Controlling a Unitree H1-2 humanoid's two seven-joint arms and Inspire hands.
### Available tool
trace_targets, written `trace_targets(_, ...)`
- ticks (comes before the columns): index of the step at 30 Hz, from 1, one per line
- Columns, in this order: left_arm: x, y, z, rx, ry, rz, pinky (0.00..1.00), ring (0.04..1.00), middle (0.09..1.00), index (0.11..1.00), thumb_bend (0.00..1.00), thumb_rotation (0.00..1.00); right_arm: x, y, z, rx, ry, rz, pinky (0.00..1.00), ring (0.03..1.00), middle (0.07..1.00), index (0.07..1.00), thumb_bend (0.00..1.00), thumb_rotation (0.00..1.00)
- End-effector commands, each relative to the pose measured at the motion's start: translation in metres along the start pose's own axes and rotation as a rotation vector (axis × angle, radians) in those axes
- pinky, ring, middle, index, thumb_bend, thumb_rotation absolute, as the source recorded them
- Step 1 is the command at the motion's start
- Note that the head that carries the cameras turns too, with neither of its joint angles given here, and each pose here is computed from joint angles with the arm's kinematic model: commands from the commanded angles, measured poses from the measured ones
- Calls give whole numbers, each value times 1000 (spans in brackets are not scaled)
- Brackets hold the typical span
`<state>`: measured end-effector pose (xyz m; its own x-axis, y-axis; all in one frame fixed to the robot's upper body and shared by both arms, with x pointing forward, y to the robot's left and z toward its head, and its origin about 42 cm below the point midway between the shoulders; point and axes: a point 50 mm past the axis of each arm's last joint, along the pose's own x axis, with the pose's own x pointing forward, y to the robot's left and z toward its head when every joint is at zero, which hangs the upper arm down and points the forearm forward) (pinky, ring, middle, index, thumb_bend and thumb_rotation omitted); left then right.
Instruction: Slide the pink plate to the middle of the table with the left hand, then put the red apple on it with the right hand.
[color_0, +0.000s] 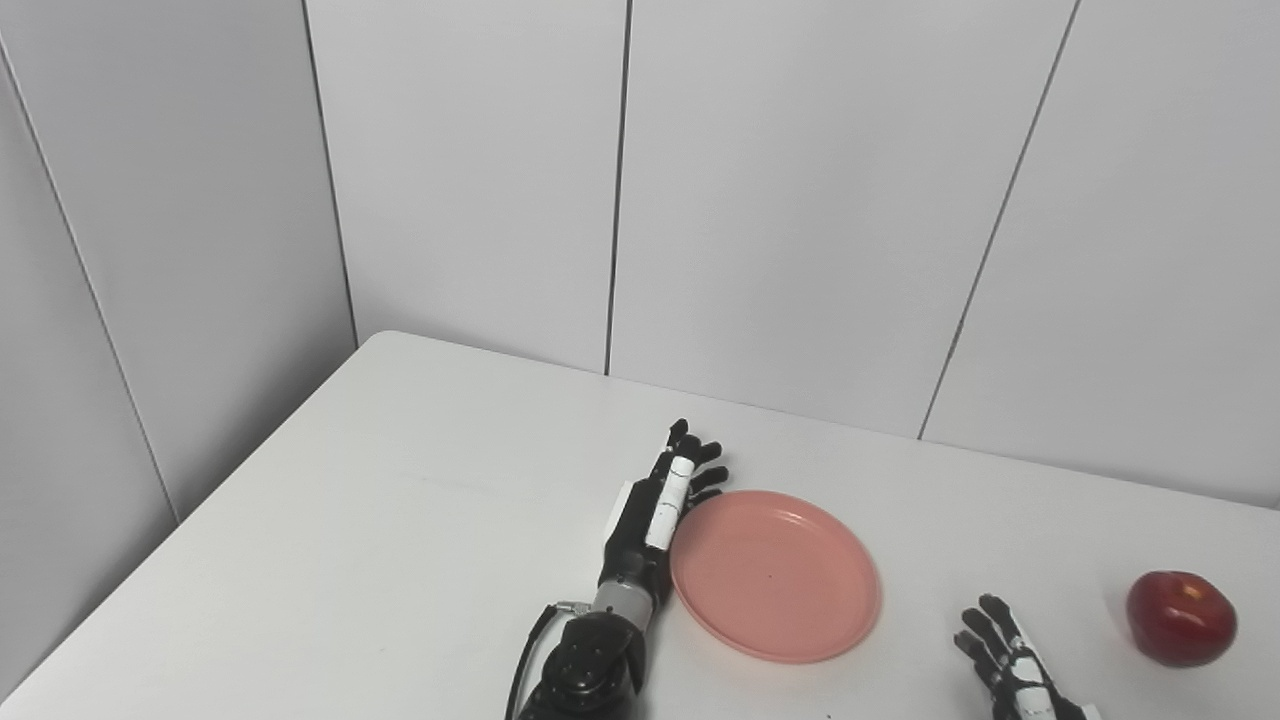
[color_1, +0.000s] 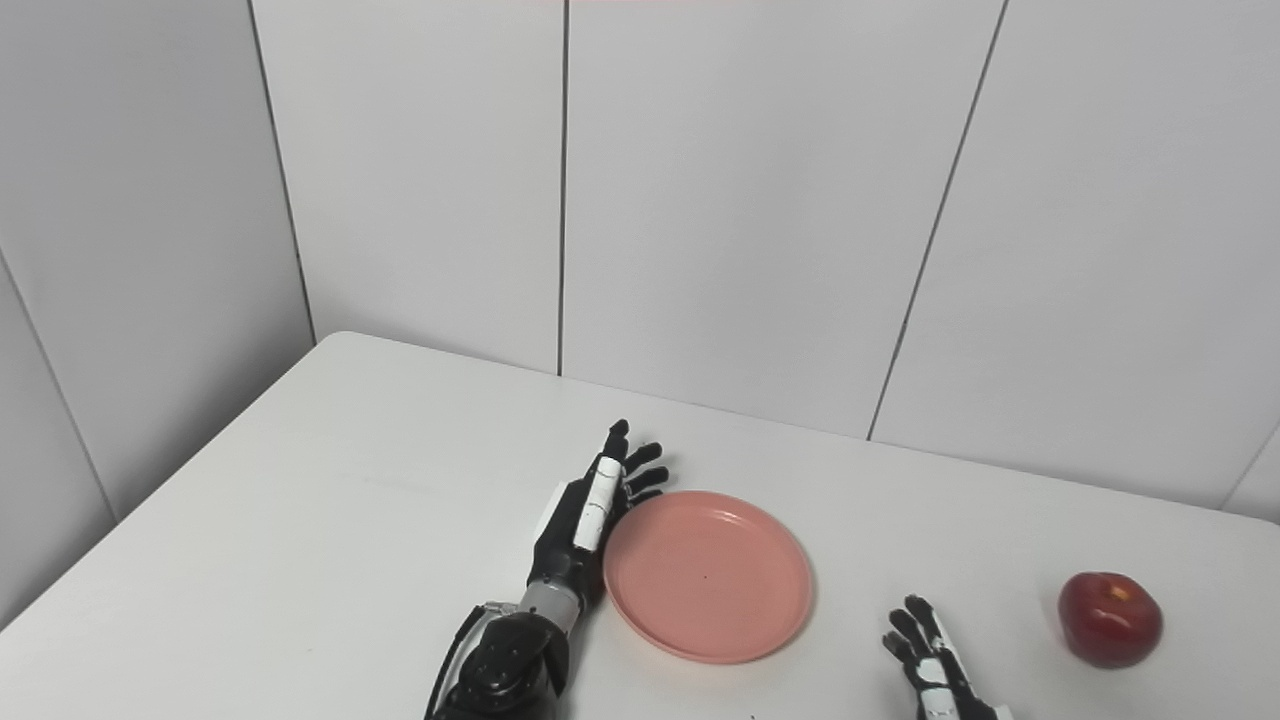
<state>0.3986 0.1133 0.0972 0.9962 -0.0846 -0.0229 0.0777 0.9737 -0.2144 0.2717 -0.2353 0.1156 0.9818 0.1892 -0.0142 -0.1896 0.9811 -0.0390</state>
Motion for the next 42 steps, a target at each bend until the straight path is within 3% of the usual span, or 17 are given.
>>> trace_targets(1,-12,4,-22,-8,86,25,829,840,892,1000,871,936,3,8,5,9,-7,33,1000,929,937,954,854,1000)
trace_targets(17,-6,10,-12,-3,55,26,814,829,883,1000,832,940,5,16,6,4,3,29,1000,918,936,949,866,1000)
trace_targets(29,1,48,-5,80,41,12,820,839,902,1000,843,947,16,41,7,-2,-8,28,980,900,928,940,893,1000)
trace_targets(42,4,73,-8,25,47,18,897,884,921,1000,833,919,23,60,4,-3,-18,44,994,915,937,949,854,1000)
